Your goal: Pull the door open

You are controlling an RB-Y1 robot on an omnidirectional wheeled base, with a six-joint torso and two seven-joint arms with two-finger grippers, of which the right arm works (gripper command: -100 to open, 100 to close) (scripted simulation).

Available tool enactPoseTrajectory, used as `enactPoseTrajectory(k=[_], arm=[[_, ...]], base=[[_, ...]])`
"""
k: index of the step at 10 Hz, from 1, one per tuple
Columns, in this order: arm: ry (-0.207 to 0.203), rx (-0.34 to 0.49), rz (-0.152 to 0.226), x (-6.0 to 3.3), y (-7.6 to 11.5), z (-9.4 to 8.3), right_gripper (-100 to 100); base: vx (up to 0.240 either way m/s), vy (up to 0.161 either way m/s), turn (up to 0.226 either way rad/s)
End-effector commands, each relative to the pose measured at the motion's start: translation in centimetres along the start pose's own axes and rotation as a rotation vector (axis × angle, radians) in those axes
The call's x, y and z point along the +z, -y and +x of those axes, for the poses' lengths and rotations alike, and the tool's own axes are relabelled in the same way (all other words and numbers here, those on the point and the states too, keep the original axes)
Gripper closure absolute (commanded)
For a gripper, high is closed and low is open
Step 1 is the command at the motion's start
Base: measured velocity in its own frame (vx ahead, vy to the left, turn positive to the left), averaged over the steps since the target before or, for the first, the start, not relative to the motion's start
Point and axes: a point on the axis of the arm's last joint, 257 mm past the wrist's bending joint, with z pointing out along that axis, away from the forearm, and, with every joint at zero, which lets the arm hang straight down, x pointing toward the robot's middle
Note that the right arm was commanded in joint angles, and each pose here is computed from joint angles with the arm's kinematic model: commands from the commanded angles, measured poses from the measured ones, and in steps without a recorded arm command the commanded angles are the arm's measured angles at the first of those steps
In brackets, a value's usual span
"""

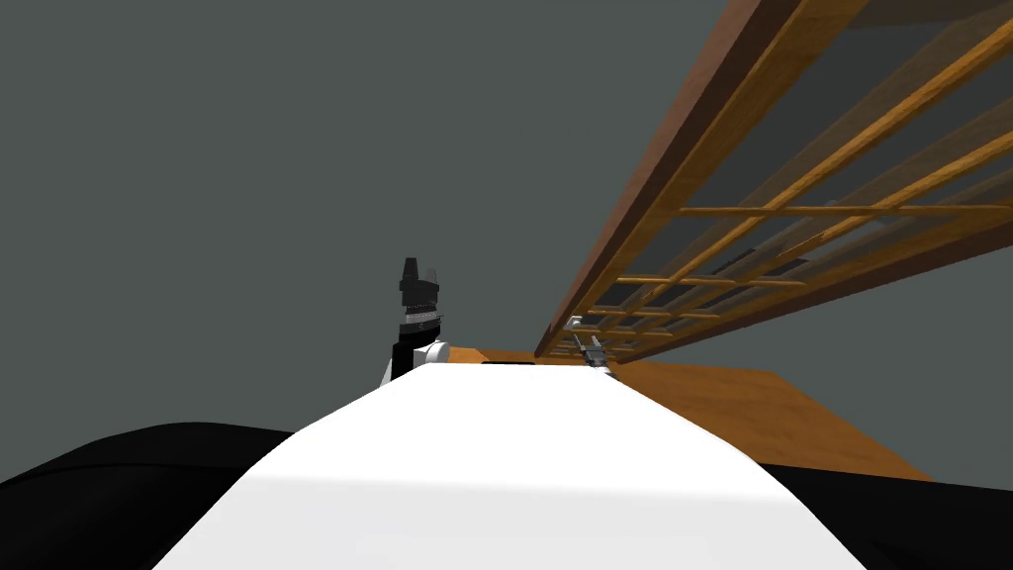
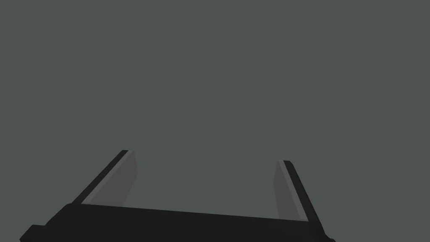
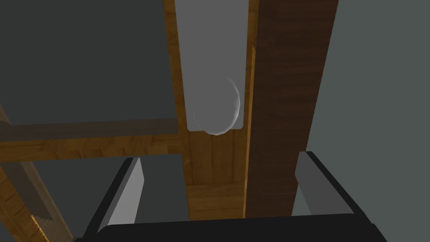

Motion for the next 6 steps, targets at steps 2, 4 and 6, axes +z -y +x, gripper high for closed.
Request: enactPoseTrajectory(k=[2,4,6], arm=[[0.000,-0.001,0.011,0.74,0.12,-0.08,-100],[0.001,0.000,0.013,0.81,0.15,-0.10,-100],[0.001,0.000,0.013,0.81,0.15,-0.10,100]], base=[[0.213,-0.004,0.043],[0.152,-0.022,0.001],[-0.033,0.008,0.014]])
